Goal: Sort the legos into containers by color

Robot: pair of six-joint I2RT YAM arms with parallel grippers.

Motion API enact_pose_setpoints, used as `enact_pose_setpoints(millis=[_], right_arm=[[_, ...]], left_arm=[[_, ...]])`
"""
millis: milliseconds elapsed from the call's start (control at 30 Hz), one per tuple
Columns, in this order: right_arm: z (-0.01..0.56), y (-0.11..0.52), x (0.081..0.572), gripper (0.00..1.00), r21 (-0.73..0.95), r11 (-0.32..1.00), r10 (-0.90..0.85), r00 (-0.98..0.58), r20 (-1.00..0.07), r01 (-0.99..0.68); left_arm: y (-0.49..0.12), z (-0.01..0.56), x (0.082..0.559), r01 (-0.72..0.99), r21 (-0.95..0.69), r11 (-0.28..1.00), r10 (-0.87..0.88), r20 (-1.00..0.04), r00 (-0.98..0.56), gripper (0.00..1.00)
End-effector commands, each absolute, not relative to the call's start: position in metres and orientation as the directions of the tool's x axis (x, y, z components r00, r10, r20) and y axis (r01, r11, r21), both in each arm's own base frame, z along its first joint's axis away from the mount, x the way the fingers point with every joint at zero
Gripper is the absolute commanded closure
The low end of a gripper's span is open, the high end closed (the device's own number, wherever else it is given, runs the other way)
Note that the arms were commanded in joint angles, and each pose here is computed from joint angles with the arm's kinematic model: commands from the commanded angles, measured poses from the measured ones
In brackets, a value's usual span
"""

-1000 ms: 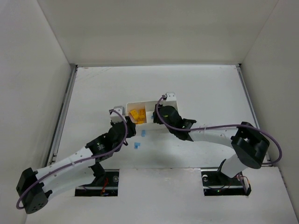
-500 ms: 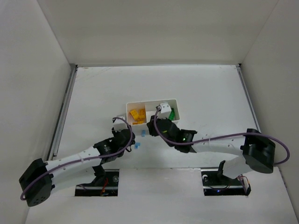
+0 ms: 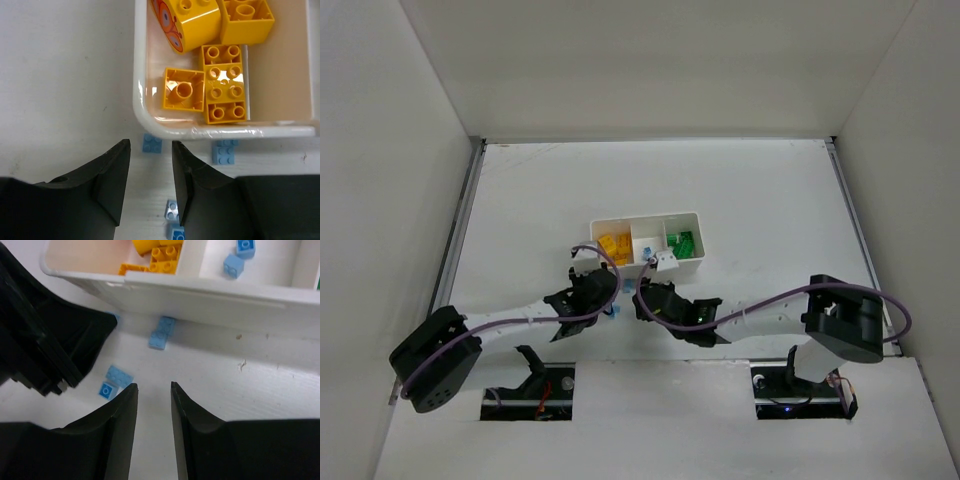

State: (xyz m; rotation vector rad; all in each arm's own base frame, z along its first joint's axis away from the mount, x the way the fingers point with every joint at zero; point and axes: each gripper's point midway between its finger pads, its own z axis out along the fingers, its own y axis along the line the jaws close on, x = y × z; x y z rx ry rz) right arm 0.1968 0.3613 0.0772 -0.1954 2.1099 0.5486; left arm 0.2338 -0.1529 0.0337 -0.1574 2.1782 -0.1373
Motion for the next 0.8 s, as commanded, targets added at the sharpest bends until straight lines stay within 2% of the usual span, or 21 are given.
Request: enact_pose_setpoints(millis=[0, 100, 233, 400, 767], right_arm=[[0.07, 0.363, 0.194, 0.59, 0.36, 0.887, 0.136, -0.58, -0.803, -0.291], [0.06, 0.363, 0.191, 0.53, 0.346, 0.892, 0.12, -0.586, -0.801, -0.289], [0.052, 0.364, 0.191, 0.5, 0.335, 0.898, 0.112, -0.59, -0.799, -0.284], [0.049, 0.374, 0.193, 0.46, 0.34, 0.893, 0.111, -0.589, -0.8, -0.294], [0.046, 0.397, 0.214, 0.44, 0.244, 0.91, 0.033, -0.529, -0.848, -0.335]], left_arm=[[-0.152, 0.04, 0.25, -0.086, -0.173, 0.981, -0.192, -0.831, -0.522, 0.65], [-0.154, 0.036, 0.252, -0.085, -0.163, 0.983, -0.183, -0.824, -0.536, 0.68], [-0.158, 0.032, 0.252, -0.078, -0.149, 0.986, -0.167, -0.82, -0.547, 0.72], [-0.158, 0.035, 0.249, -0.069, -0.159, 0.985, -0.171, -0.818, -0.549, 0.84], [-0.136, 0.105, 0.227, -0.068, -0.327, 0.943, -0.321, -0.831, -0.454, 0.86]])
